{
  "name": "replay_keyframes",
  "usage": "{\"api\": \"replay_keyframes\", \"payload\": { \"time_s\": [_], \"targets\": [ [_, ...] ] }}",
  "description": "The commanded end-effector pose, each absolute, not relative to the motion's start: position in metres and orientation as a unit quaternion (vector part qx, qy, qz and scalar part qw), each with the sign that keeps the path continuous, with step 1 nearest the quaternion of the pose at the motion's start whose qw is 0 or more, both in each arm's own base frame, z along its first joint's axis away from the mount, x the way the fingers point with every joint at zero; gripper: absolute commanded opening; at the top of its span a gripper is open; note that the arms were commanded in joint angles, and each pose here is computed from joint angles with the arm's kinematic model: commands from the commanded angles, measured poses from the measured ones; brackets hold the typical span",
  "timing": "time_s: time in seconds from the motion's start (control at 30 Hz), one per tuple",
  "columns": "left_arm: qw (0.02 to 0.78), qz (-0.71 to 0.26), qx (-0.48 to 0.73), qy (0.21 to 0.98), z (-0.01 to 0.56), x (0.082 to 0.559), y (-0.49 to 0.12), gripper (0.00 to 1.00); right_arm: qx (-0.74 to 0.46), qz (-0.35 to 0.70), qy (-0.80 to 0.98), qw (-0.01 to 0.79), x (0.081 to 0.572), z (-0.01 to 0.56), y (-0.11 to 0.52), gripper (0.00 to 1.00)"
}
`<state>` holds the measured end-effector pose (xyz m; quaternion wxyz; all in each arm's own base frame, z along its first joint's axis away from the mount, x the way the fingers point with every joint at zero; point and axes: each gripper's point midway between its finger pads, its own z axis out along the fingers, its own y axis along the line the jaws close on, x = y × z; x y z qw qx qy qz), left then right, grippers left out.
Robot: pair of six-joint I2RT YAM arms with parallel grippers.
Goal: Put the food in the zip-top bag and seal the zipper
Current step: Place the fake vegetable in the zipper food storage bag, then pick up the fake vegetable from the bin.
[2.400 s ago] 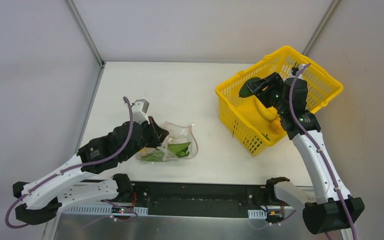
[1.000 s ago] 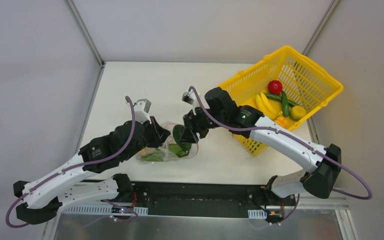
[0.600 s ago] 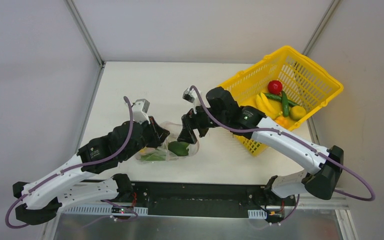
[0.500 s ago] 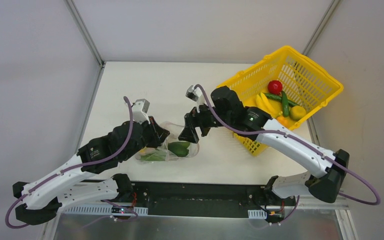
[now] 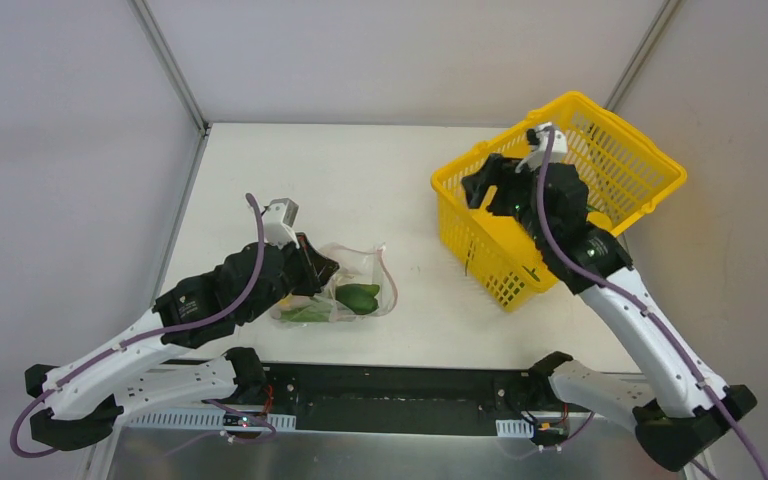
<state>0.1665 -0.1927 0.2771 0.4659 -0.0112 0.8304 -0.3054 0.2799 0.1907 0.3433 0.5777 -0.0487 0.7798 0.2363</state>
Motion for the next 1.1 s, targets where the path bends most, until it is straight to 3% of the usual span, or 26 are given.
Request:
{"api": "replay_keyframes", "payload": {
  "time_s": [0.0,0.13,0.37,0.6,1.07],
  "targets": [
    [0.473,-0.316,-0.025,0.822,0.283,0.170,-0.192,0.00,0.113,0.164,0.836,0.512,0.317,0.294,0.117,0.76],
    [0.474,-0.317,-0.027,0.821,0.284,0.169,-0.190,0.00,0.181,0.160,0.869,0.432,0.332,0.248,0.089,0.76],
    [0.478,-0.315,-0.031,0.819,0.282,0.169,-0.187,0.00,0.191,0.114,0.935,0.276,0.340,0.171,0.093,0.75],
    [0.481,-0.307,-0.035,0.821,0.280,0.171,-0.184,0.00,0.206,0.148,0.937,0.240,0.345,0.133,0.111,0.66],
    [0.480,-0.305,-0.031,0.822,0.279,0.171,-0.185,0.00,0.187,0.099,0.964,0.161,0.333,0.063,0.136,0.61]
  ]
}}
